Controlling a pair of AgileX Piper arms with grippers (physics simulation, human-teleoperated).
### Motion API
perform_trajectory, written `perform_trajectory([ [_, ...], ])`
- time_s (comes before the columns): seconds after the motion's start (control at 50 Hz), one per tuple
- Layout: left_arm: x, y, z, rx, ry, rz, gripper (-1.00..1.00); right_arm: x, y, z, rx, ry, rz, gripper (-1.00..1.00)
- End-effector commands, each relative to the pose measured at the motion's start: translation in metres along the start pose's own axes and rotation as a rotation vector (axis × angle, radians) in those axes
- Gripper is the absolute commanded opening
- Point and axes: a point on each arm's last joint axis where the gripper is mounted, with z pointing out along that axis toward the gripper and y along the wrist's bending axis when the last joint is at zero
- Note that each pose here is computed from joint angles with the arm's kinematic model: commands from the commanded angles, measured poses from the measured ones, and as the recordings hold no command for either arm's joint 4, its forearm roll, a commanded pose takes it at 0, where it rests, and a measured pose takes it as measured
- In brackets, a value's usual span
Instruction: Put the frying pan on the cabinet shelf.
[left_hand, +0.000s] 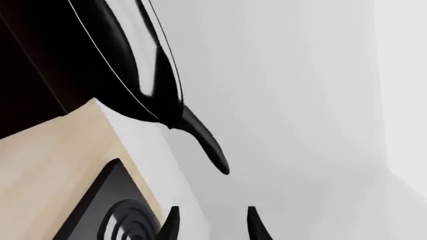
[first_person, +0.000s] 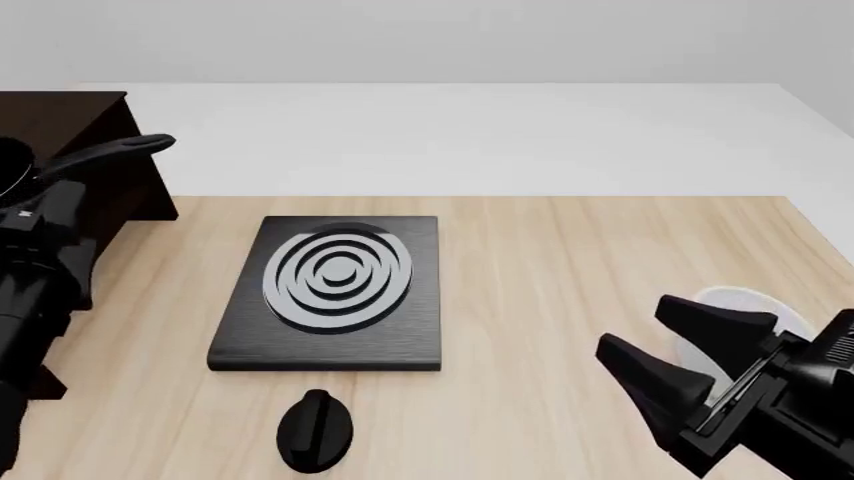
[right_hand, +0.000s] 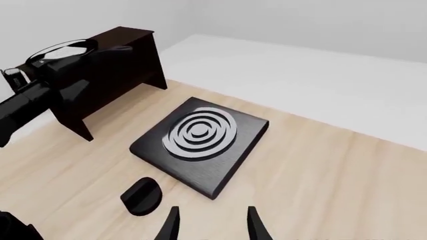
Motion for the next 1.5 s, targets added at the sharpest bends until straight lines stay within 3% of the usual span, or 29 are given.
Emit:
perform_trajectory([
  [0.02, 0.006, -0.017, -0.029, -0.011, 0.084, 0.135, 1.00, -0.001, -0.004, -0.005, 0.037, -0.012, -0.035, 1.00],
  [0.12, 0.003, -0.025, -0.038, -0.022, 0.093, 0.239, 1.00, -0.002, -0.004, -0.007, 0.039, -0.021, -0.015, 1.00],
  [0.18, 0.006, -0.024, -0.051, -0.004, 0.117, 0.223, 1.00, -0.002, -0.005, -0.009, 0.050, -0.029, 0.001, 1.00],
  [0.3, -0.001, -0.042, -0.061, 0.002, 0.123, 0.357, 1.00, -0.004, -0.006, -0.014, 0.063, -0.043, 0.002, 1.00],
  [0.34, -0.010, -0.060, -0.059, -0.012, 0.117, 0.564, 1.00, -0.006, -0.007, -0.016, 0.075, -0.057, 0.008, 1.00],
  [0.38, -0.011, -0.066, -0.062, -0.009, 0.135, 0.660, 1.00, -0.009, -0.008, -0.018, 0.085, -0.065, 0.003, 1.00],
  [0.44, -0.007, -0.065, -0.069, 0.008, 0.168, 0.664, 1.00, -0.012, -0.009, -0.020, 0.103, -0.074, -0.001, 1.00],
  [0.46, -0.010, -0.071, -0.071, 0.021, 0.164, 0.756, 1.00, -0.012, -0.009, -0.019, 0.106, -0.072, 0.003, 1.00],
  [0.5, -0.005, -0.063, -0.074, 0.022, 0.183, 0.680, 1.00, -0.014, -0.010, -0.021, 0.120, -0.083, 0.002, 1.00],
  [0.54, -0.008, -0.067, -0.075, 0.026, 0.169, 0.738, 1.00, -0.015, -0.011, -0.023, 0.130, -0.090, 0.011, 1.00],
  [0.56, -0.009, -0.069, -0.075, 0.028, 0.160, 0.801, 1.00, -0.016, -0.011, -0.024, 0.135, -0.096, 0.011, 1.00],
  [0.62, -0.009, -0.067, -0.074, 0.021, 0.169, 0.826, 1.00, -0.020, -0.012, -0.025, 0.152, -0.106, 0.012, 1.00],
  [0.66, -0.010, -0.068, -0.074, 0.019, 0.170, 0.893, 1.00, -0.021, -0.013, -0.026, 0.169, -0.111, 0.007, 1.00],
  [0.7, -0.007, -0.065, -0.075, 0.015, 0.188, 0.888, 1.00, -0.021, -0.015, -0.027, 0.191, -0.113, 0.013, 1.00],
  [0.76, -0.007, -0.059, -0.076, 0.009, 0.183, 0.938, 1.00, -0.022, -0.018, -0.033, 0.232, -0.144, 0.047, 1.00],
  [0.82, -0.005, -0.056, -0.079, 0.013, 0.194, 1.014, 1.00, -0.017, -0.021, -0.027, 0.249, -0.118, 0.087, 1.00],
  [0.86, -0.006, -0.057, -0.084, 0.016, 0.186, 0.996, 1.00, -0.016, -0.022, -0.029, 0.265, -0.125, 0.078, 1.00],
  [0.88, -0.010, -0.060, -0.087, 0.012, 0.160, 1.027, 1.00, -0.011, -0.025, -0.029, 0.290, -0.126, 0.144, 1.00],
  [1.0, -0.014, -0.067, -0.102, 0.034, 0.149, 1.031, 1.00, -0.013, -0.028, -0.030, 0.336, -0.109, 0.001, 1.00],
  [1.04, -0.016, -0.070, -0.105, 0.038, 0.142, 1.051, 1.00, -0.009, -0.030, -0.033, 0.363, -0.132, 0.073, 1.00],
  [1.1, -0.018, -0.075, -0.110, 0.048, 0.142, 1.041, 1.00, -0.012, -0.029, -0.032, 0.355, -0.130, 0.053, 1.00],
  [1.16, -0.021, -0.079, -0.117, 0.052, 0.126, 1.107, 1.00, -0.011, -0.029, -0.033, 0.359, -0.134, 0.059, 1.00],
  [1.5, -0.017, -0.065, -0.148, 0.069, 0.196, 1.063, 1.00, -0.005, -0.029, -0.037, 0.367, -0.123, 0.039, 1.00],
])
